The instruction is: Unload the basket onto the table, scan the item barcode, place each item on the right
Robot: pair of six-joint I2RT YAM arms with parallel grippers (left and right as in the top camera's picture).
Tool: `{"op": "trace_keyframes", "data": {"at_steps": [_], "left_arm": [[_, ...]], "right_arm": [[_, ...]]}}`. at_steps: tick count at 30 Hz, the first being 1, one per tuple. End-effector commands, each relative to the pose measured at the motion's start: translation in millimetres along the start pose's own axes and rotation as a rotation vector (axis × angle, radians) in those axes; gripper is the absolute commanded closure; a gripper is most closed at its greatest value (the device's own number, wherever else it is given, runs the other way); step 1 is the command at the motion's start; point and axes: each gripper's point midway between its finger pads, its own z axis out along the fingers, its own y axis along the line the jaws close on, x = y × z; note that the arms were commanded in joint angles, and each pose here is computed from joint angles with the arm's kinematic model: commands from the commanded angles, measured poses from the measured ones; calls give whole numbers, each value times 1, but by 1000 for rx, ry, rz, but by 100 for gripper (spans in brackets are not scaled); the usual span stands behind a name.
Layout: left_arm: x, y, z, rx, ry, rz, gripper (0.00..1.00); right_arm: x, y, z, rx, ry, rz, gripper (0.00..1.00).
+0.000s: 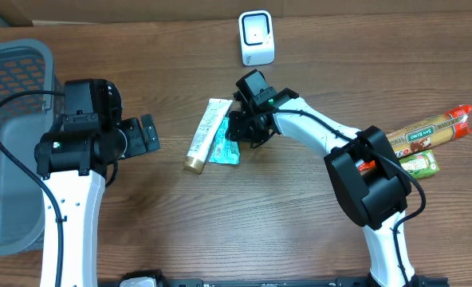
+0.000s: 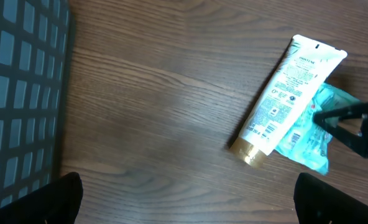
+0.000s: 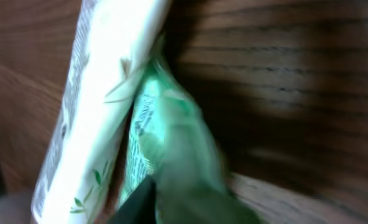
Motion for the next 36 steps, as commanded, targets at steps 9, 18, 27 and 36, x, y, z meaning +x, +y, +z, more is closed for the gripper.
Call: {"op": "trace_keyframes", "data": {"at_steps": [9,18,27,36], "left_arm": [[0,1,-1,2,-3,14,0],[0,1,-1,2,-3,14,0],[0,1,-1,2,-3,14,1],[0,1,-1,2,-3,14,1]], "right_arm": [[-10,-30,-48,57,-16,93,96],[-23,-75,-124,181,-131,355,96],[4,-86,-112,219,-52,435,44],[-18,-91,-144,224,-44,-20,29]]}}
